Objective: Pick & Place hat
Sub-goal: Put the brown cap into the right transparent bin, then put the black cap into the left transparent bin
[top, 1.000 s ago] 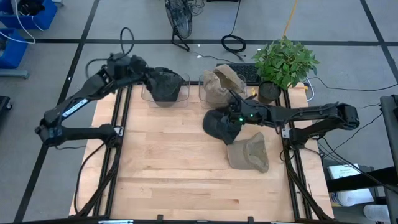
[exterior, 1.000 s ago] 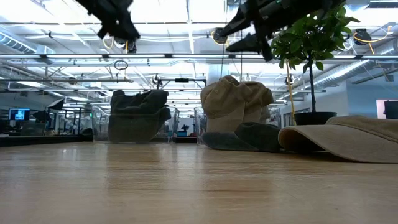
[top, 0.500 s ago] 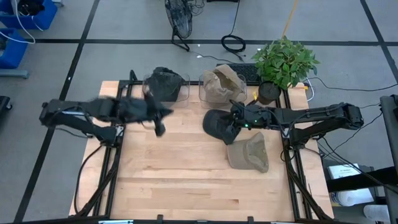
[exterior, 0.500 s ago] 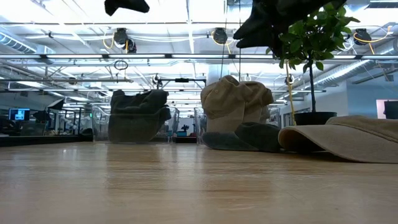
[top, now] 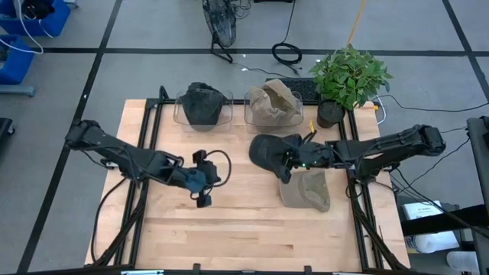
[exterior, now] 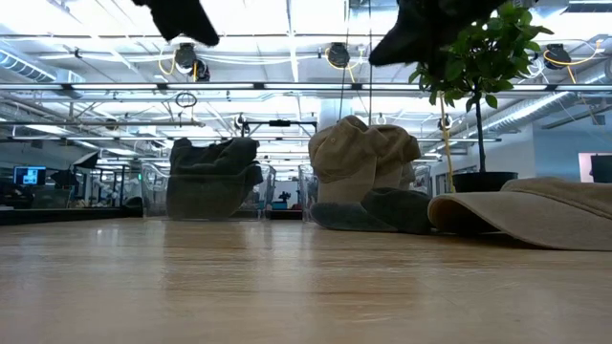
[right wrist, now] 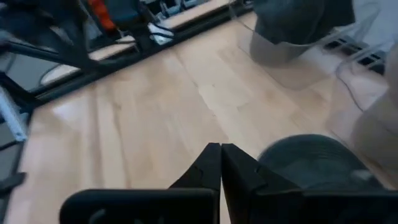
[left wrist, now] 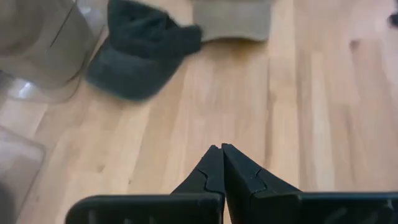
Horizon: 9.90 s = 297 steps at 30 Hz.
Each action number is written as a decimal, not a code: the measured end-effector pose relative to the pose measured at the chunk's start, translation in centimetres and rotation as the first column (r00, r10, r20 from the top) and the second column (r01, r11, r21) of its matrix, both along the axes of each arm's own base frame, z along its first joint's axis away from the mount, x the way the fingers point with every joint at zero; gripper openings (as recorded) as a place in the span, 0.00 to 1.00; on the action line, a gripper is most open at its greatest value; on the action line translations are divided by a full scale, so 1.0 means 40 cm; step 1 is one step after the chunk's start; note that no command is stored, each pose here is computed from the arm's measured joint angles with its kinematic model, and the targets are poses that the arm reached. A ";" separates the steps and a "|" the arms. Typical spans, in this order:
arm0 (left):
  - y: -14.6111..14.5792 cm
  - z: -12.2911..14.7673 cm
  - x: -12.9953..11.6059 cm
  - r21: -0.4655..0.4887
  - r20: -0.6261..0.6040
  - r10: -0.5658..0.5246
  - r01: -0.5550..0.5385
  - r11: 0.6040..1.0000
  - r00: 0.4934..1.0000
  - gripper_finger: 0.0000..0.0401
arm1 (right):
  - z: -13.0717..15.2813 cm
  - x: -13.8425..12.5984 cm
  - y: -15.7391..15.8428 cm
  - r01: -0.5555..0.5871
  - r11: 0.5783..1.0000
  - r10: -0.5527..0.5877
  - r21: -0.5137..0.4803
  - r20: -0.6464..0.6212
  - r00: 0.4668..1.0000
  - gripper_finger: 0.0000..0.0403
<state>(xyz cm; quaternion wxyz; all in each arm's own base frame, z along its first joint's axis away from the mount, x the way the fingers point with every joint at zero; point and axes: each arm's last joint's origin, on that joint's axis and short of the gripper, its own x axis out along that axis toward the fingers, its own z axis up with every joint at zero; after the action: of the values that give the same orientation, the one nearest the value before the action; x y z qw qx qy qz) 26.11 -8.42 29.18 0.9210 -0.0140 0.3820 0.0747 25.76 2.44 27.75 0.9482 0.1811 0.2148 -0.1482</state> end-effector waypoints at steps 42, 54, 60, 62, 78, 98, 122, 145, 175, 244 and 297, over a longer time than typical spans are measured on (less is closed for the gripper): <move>0.139 -0.049 -0.302 0.162 0.190 -0.201 0.171 0.972 0.961 0.02 | -0.046 -0.033 0.324 0.861 0.505 -0.506 0.065 -0.785 0.356 0.01; 0.172 -0.049 -0.296 0.143 0.187 -0.149 0.123 0.982 0.971 0.01 | -0.138 -0.171 0.368 0.912 0.408 -0.481 -0.038 -0.858 0.180 0.28; 0.183 -0.049 -0.295 0.117 0.194 -0.103 0.081 0.990 0.976 0.01 | -0.190 -0.215 0.362 0.895 0.445 -0.438 0.039 -0.862 0.255 0.47; 0.186 -0.049 -0.295 0.121 0.193 -0.098 0.076 0.990 0.976 0.01 | -0.213 -0.233 0.356 0.881 0.466 -0.435 0.078 -0.847 0.305 0.54; 0.197 -0.036 -0.285 -0.045 0.287 0.079 -0.069 0.997 0.955 0.02 | -0.326 -0.347 0.280 0.646 0.636 -0.410 0.422 -0.524 0.746 0.81; 0.200 -0.037 -0.263 -0.187 0.313 0.256 -0.205 0.961 0.915 0.03 | -0.454 -0.362 0.162 0.558 0.697 -0.514 0.451 -0.228 0.827 0.31; 0.190 -0.056 -0.230 -0.114 0.265 0.103 -0.074 0.991 0.959 0.01 | -0.056 -0.172 0.205 0.187 0.966 -0.218 0.178 0.172 0.961 0.01; 0.187 -0.058 -0.231 -0.118 0.251 0.053 -0.023 0.993 0.967 0.01 | 0.231 0.164 -0.085 0.171 0.868 -0.253 -0.465 -0.118 0.960 0.01; 0.182 -0.060 -0.232 -0.181 0.241 0.061 -0.017 0.983 0.968 0.01 | 0.036 0.313 -0.306 -0.409 0.411 -0.659 -0.815 -0.576 0.484 0.00; 0.177 -0.011 -0.187 -0.195 0.470 0.049 0.049 0.980 0.881 0.05 | 0.065 -0.023 -0.097 0.251 0.967 -0.255 -0.053 -0.289 0.923 0.24; 0.389 -0.416 0.202 -0.612 -0.024 0.644 -0.521 0.595 0.764 0.81 | -0.191 -0.143 0.047 0.064 0.993 -0.034 0.100 -0.274 0.961 0.01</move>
<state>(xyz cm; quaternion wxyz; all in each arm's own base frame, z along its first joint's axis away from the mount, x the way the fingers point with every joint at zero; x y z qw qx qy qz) 34.20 7.13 12.55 0.8269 -0.4285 0.2650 0.2497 20.02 4.33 20.10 0.8945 0.2154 0.3461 -0.1834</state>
